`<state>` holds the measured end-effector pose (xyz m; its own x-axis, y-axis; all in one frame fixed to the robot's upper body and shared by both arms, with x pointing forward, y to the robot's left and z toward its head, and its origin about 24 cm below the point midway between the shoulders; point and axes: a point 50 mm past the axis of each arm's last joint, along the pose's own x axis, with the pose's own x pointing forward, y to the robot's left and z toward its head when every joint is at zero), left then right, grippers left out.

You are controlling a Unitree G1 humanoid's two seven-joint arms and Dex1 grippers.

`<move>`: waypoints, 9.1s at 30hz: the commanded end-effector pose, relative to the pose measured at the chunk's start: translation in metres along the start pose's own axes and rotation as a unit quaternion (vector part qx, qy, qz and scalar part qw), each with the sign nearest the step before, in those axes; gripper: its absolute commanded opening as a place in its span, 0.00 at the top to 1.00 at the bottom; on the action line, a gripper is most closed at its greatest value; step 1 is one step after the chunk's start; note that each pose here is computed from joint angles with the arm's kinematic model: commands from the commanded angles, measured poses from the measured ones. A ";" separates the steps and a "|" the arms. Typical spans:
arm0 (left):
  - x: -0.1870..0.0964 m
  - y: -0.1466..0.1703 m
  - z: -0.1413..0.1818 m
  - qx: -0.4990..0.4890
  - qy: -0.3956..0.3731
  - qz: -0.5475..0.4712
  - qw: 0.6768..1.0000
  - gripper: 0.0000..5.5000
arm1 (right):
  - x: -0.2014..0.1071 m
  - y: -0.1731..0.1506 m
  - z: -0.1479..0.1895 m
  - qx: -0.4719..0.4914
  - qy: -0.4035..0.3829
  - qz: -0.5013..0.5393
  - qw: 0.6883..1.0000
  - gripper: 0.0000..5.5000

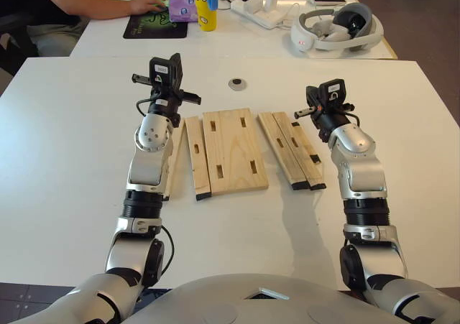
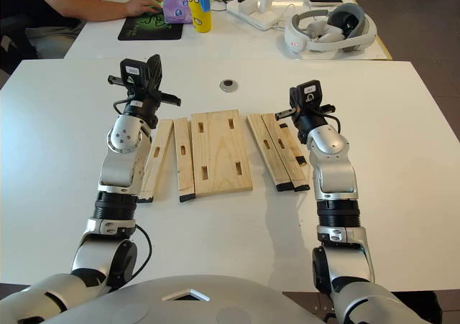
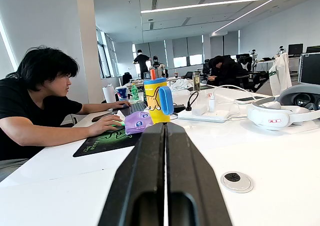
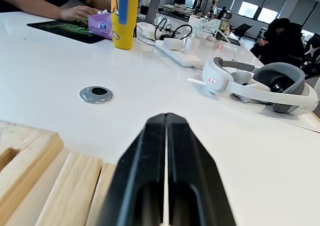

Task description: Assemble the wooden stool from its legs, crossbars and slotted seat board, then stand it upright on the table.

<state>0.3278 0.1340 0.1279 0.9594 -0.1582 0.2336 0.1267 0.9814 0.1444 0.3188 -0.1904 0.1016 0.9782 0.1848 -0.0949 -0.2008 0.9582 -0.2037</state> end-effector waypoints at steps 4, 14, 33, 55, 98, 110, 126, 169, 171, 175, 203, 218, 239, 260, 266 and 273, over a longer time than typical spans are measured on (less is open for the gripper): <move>0.001 -0.001 0.002 -0.002 -0.003 -0.001 1.000 1.00 | 0.000 -0.002 0.000 0.003 0.005 0.006 1.000 1.00; 0.001 -0.001 0.002 -0.003 -0.002 -0.001 1.000 1.00 | 0.001 0.000 0.000 0.002 0.006 0.011 1.000 1.00; 0.001 -0.001 0.002 -0.004 -0.002 -0.007 1.000 1.00 | 0.001 0.003 0.001 0.005 0.005 0.014 1.000 1.00; 0.001 -0.003 0.001 -0.006 -0.002 -0.010 1.000 1.00 | 0.002 0.005 0.002 0.002 0.003 0.023 1.000 1.00; 0.000 -0.004 0.000 -0.008 -0.003 -0.003 1.000 1.00 | 0.002 0.001 0.001 -0.002 0.011 0.027 1.000 1.00; 0.002 -0.005 -0.001 -0.004 -0.002 0.000 1.000 1.00 | 0.001 0.002 0.002 0.013 0.008 0.034 0.999 0.90; -0.006 -0.003 -0.006 -0.012 0.006 0.024 1.000 1.00 | -0.003 -0.024 -0.016 -0.030 0.083 0.048 0.995 0.56; -0.012 -0.001 -0.007 -0.016 0.014 0.025 0.999 1.00 | -0.032 -0.022 -0.054 -0.008 0.220 0.186 0.958 0.56; -0.012 -0.001 -0.007 -0.016 0.014 0.025 0.999 1.00 | -0.033 -0.020 -0.054 -0.003 0.220 0.190 0.957 0.56; -0.011 -0.001 -0.006 -0.017 0.011 0.025 0.999 1.00 | -0.032 -0.019 -0.060 -0.026 0.242 0.167 0.955 0.56; -0.009 0.000 -0.006 -0.018 0.014 0.023 0.999 1.00 | -0.027 -0.034 -0.069 -0.012 0.277 0.095 0.956 0.84; -0.007 -0.003 0.015 -0.271 -0.009 -0.196 0.942 0.71 | -0.011 -0.015 0.014 0.134 -0.023 0.162 0.977 0.92; -0.035 -0.010 0.052 -0.469 0.069 -0.461 0.750 0.44 | -0.064 0.036 0.066 0.395 -0.046 0.505 0.766 0.92; -0.049 -0.023 0.061 -0.497 0.073 -0.514 0.695 0.67 | -0.076 0.044 0.059 0.374 -0.023 0.546 0.750 0.92; -0.052 -0.025 0.063 -0.500 0.071 -0.521 0.688 0.84 | -0.077 0.045 0.060 0.375 -0.024 0.553 0.743 0.92; -0.053 -0.024 0.063 -0.501 0.067 -0.518 0.690 0.92 | -0.077 0.046 0.057 0.362 -0.018 0.553 0.750 0.92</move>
<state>0.2620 0.1138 0.1707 0.2516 -0.8842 0.3937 0.8014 -0.0378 -0.5970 0.2360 -0.1454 0.1573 0.2115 0.9438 0.2538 -0.8225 0.0316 0.5679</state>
